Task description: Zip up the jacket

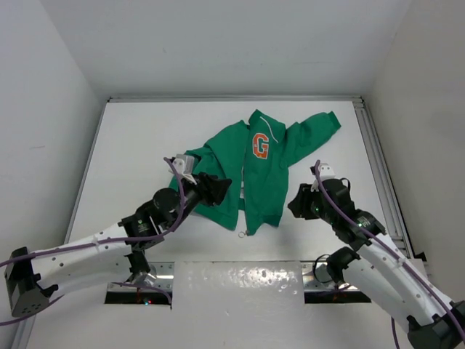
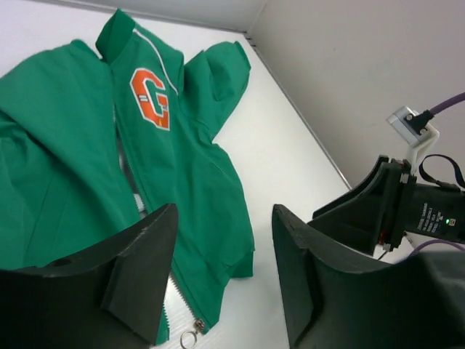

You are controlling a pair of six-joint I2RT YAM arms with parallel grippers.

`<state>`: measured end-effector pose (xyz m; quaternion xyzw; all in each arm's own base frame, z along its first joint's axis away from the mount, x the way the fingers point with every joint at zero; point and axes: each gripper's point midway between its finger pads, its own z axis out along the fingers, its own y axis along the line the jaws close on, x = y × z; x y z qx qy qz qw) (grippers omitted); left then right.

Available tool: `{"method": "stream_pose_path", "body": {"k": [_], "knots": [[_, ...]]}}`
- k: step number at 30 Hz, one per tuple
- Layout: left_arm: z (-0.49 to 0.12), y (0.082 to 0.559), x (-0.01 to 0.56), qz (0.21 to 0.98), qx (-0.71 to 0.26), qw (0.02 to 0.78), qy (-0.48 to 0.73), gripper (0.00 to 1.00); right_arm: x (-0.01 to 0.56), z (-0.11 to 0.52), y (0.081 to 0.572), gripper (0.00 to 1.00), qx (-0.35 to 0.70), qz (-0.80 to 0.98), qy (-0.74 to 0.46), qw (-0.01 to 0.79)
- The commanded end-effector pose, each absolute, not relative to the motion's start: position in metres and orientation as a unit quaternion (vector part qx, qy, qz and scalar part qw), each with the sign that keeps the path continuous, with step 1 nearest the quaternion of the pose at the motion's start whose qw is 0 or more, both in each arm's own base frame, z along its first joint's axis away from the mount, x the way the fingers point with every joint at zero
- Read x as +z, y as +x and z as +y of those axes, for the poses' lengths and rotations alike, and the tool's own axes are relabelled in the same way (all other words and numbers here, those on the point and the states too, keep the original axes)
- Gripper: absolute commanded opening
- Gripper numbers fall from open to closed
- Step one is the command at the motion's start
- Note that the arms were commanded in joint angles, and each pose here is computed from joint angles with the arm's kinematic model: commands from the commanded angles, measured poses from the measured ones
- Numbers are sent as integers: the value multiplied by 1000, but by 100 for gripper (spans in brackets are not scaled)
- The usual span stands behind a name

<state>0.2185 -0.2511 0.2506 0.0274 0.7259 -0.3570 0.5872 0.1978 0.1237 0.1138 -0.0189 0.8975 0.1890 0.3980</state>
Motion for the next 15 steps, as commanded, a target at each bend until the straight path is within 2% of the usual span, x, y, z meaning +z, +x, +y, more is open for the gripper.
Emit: {"method": "stream_pose_path", "body": {"k": [1, 3, 4, 8, 15], "knots": [[-254, 221, 245, 736, -353, 578, 22, 50, 120, 136, 195, 26, 227, 889, -20, 398], [-257, 221, 227, 761, -328, 558, 36, 36, 123, 144, 194, 1, 251, 883, -23, 395], [-258, 221, 213, 775, -314, 547, 42, 25, 122, 148, 194, 0, 259, 881, -25, 396], [-264, 218, 184, 793, -306, 523, 59, 0, 116, 154, 191, 0, 275, 881, -27, 383], [-260, 208, 136, 834, -222, 498, 86, 0, 101, 174, 188, 0, 282, 890, -48, 355]]}}
